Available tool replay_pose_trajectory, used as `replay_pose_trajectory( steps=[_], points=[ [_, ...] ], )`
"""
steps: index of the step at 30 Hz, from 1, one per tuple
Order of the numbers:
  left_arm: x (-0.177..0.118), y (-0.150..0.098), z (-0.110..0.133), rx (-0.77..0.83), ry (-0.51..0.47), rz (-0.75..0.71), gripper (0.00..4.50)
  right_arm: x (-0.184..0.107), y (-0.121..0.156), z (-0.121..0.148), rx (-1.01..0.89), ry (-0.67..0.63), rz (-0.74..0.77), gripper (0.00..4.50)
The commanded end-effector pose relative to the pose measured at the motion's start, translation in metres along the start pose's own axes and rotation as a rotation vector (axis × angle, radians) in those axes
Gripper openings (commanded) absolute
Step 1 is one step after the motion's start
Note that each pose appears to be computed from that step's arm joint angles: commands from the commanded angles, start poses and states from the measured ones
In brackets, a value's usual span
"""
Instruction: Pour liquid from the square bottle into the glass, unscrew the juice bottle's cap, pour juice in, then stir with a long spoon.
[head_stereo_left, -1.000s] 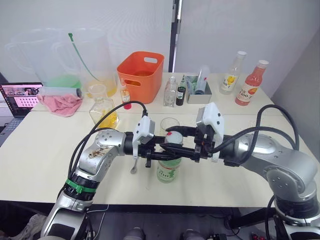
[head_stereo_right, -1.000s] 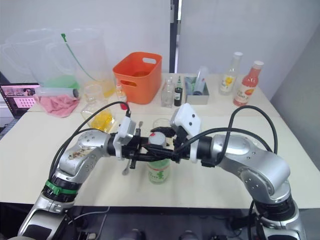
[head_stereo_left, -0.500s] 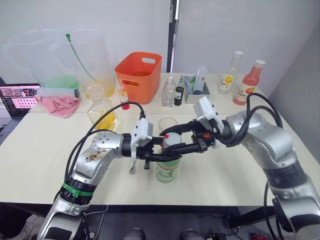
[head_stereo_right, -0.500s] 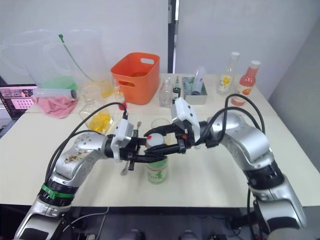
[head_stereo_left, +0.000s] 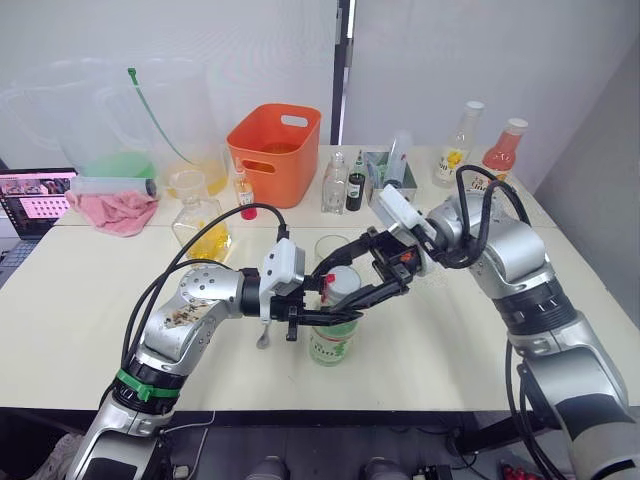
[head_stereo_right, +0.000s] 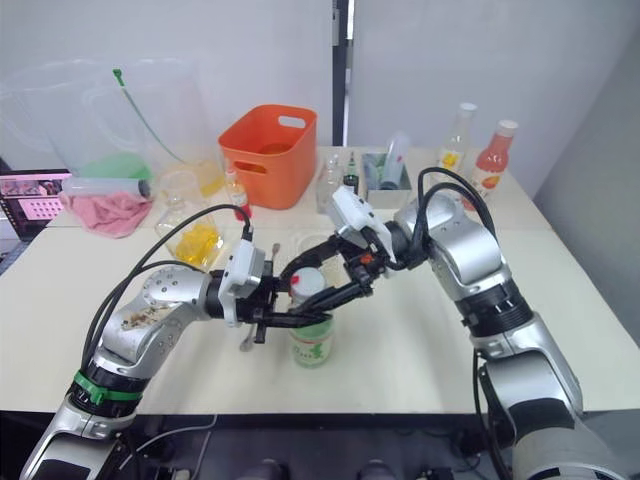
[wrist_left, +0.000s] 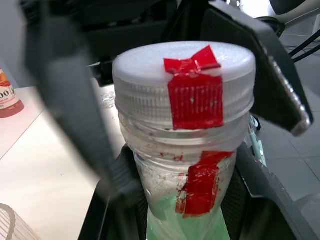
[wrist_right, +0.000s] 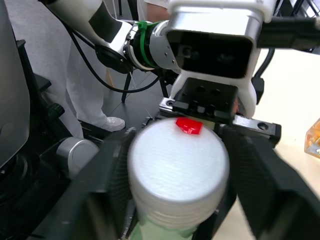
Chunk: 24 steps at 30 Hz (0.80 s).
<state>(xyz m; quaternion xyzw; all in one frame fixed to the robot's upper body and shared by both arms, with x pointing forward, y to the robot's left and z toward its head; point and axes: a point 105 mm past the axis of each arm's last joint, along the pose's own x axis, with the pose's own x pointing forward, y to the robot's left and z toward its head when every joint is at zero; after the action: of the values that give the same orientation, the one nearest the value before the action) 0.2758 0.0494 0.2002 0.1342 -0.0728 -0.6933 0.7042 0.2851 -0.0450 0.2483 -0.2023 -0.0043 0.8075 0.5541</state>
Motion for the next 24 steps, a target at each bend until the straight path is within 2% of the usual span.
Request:
replay_pose_trajectory(
  steps=[1,9,18,24],
  points=[
    [-0.003,0.001,-0.014,-0.024,0.068,0.03,1.42,-0.005,0.003,0.016,-0.051,-0.006,0.02,4.36],
    [0.002,0.001,-0.014,-0.033,0.056,0.021,1.42,-0.025,0.027,0.025,0.029,-0.055,-0.108,4.44],
    [0.005,0.007,-0.013,-0.045,0.035,0.013,1.42,-0.014,0.038,0.038,0.118,-0.174,-0.477,4.44],
    [0.011,0.007,-0.013,-0.06,0.012,-0.02,1.42,-0.005,0.04,0.017,0.153,-0.089,-0.649,4.44]
  ],
)
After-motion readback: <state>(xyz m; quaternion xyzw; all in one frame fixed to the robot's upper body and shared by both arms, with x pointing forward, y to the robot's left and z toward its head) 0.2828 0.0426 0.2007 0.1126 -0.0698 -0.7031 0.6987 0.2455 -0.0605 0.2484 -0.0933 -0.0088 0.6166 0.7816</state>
